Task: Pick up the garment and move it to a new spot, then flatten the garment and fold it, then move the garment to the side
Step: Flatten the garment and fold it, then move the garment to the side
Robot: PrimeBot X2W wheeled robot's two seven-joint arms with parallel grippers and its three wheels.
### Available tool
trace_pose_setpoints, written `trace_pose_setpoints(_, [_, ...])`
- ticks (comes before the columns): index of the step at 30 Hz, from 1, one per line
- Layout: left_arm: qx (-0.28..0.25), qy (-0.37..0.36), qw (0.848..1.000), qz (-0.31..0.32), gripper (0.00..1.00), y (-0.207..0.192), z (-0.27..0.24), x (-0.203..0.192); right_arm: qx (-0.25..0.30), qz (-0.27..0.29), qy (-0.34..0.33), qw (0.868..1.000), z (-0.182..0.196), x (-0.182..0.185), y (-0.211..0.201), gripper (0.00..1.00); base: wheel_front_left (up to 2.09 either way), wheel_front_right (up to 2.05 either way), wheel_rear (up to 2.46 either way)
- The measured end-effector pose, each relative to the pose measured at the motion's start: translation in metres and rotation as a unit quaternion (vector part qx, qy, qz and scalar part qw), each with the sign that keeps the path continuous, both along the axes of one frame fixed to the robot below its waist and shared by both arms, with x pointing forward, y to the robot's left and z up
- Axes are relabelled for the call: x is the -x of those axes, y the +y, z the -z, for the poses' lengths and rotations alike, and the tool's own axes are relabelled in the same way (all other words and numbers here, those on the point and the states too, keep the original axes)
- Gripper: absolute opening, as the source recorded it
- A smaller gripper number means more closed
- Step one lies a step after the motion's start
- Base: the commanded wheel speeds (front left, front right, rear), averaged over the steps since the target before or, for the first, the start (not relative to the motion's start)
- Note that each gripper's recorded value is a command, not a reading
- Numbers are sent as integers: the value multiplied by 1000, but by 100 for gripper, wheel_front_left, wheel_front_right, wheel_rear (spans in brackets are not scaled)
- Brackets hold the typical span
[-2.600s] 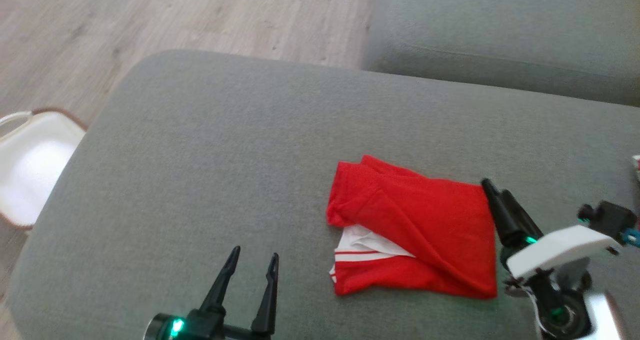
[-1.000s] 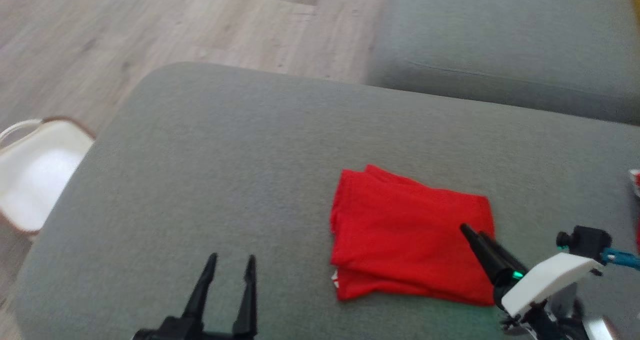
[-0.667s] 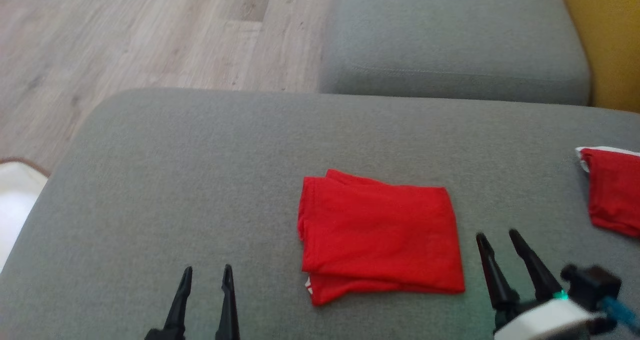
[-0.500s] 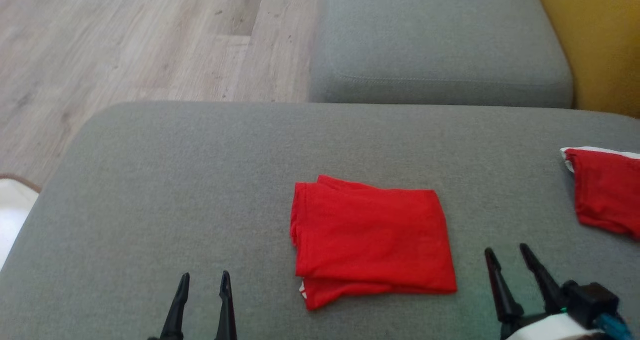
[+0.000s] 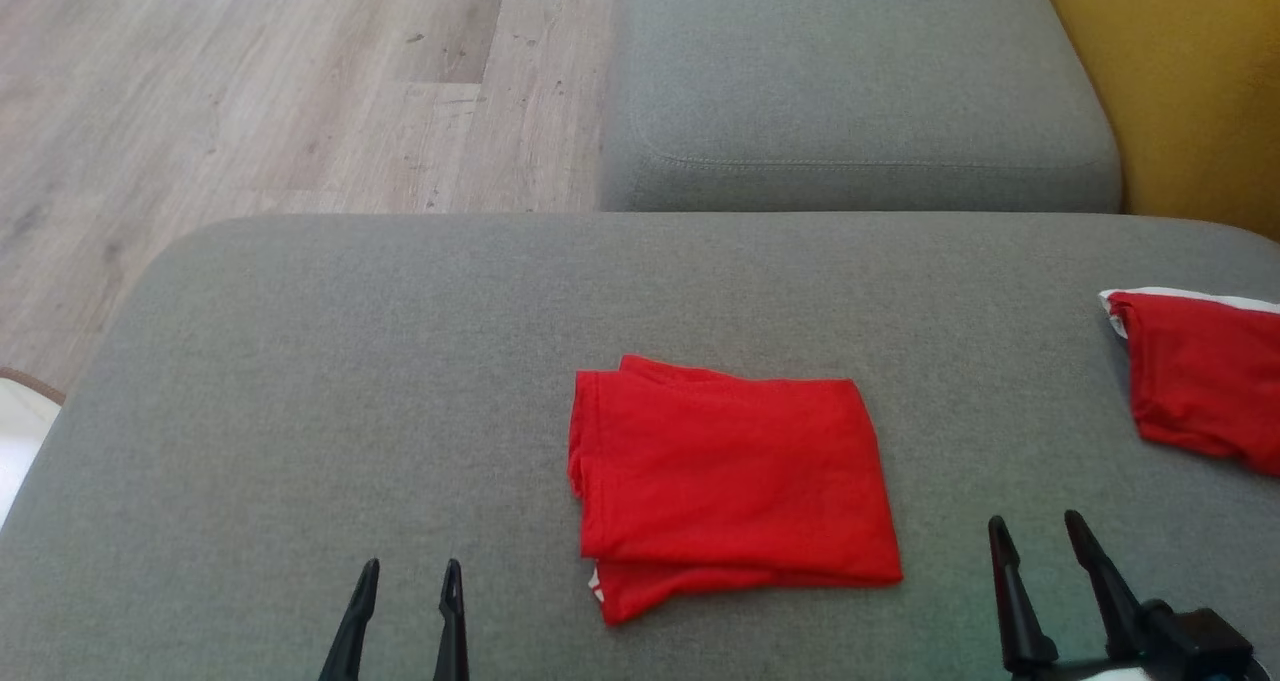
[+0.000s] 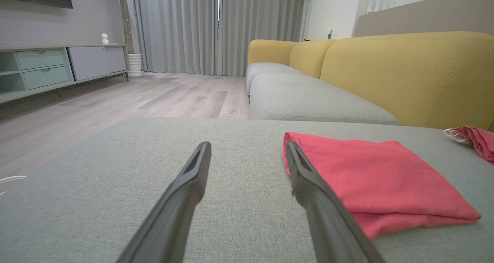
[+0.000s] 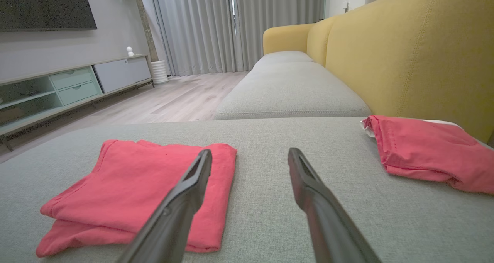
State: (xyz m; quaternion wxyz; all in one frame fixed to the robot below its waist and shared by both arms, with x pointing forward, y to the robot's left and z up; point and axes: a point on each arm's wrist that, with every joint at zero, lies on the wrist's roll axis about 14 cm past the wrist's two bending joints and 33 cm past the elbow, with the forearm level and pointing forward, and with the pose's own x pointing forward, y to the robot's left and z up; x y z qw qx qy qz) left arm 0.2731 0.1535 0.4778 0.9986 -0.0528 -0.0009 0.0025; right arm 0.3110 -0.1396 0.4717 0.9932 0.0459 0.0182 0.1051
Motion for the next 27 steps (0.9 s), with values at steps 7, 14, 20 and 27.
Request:
trace_pose_setpoints(7, [-6,0,1000,10,100,-3,0,0,0,3,0,1000,0,0,-1,100,0,0,0])
trace_pose_setpoints(14, [-8,1,1000,14,100,-4,1,-1,2,6,0,1000,1,1,-2,100,0,0,0])
trace_pose_setpoints(20, [-9,1,1000,15,100,-5,1,-2,2,9,1,1000,2,2,-2,100,0,0,0])
trace_pose_setpoints(27, [-6,-1,1000,16,100,-5,0,-2,-1,13,0,1000,1,4,-3,100,0,0,0])
